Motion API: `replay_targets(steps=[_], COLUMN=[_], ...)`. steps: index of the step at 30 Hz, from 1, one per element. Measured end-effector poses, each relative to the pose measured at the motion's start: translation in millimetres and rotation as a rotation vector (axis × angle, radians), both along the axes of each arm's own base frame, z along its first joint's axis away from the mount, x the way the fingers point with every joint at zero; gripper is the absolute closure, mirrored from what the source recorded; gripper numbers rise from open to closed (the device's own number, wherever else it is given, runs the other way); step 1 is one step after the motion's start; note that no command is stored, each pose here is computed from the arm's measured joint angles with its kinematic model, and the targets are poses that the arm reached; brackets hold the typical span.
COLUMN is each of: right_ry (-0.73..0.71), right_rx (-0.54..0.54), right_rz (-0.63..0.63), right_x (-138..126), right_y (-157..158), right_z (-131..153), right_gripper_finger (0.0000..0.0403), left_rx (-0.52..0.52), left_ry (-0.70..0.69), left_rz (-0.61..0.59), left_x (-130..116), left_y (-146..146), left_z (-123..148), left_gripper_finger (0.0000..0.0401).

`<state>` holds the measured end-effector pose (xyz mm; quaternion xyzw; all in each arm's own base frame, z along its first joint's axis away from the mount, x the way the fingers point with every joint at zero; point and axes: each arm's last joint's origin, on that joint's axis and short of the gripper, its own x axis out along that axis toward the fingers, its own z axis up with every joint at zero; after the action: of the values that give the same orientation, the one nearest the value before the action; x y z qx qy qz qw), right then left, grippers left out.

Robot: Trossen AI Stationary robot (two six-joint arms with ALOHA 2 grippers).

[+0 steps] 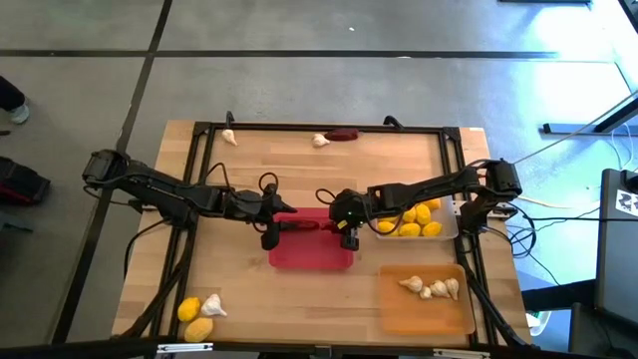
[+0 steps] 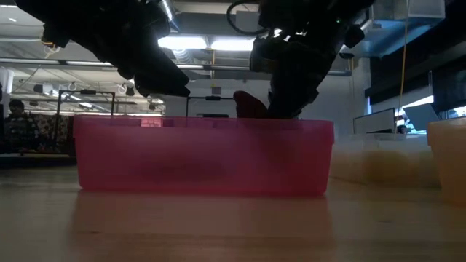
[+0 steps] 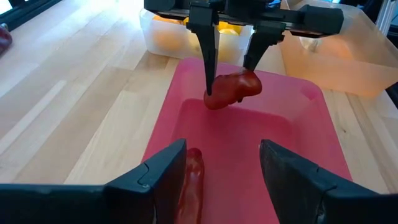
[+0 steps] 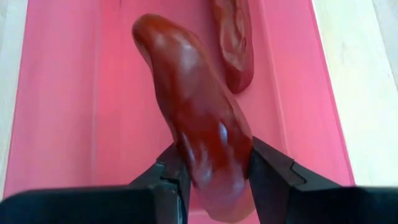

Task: Sort produce into baskets
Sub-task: Put the red chili pepper into the red bin

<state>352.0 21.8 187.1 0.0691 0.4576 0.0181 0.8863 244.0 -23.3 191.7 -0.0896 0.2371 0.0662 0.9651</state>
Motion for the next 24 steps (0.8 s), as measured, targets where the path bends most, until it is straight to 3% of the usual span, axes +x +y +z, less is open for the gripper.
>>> replay_targets(steps=[9, 18, 24], right_ry=[0.0, -0.002, -0.004], right_rx=[0.0, 0.0, -0.001], right_rz=[0.001, 0.001, 0.004], right_x=[0.0, 0.2, 0.2], right_y=[0.0, 0.2, 0.2], right_z=[0.0, 0.1, 0.2], right_gripper_finger=[0.0282, 0.0199, 0.0186], left_rx=[0.0, 0.0, 0.001], left_ry=[0.0, 0.0, 0.0], left_rz=[0.0, 0.0, -0.001], left_x=[0.0, 0.0, 0.0], left_y=[0.0, 0.0, 0.0], left_z=[0.0, 0.0, 0.0], left_gripper_finger=[0.0201, 0.0201, 0.0201])
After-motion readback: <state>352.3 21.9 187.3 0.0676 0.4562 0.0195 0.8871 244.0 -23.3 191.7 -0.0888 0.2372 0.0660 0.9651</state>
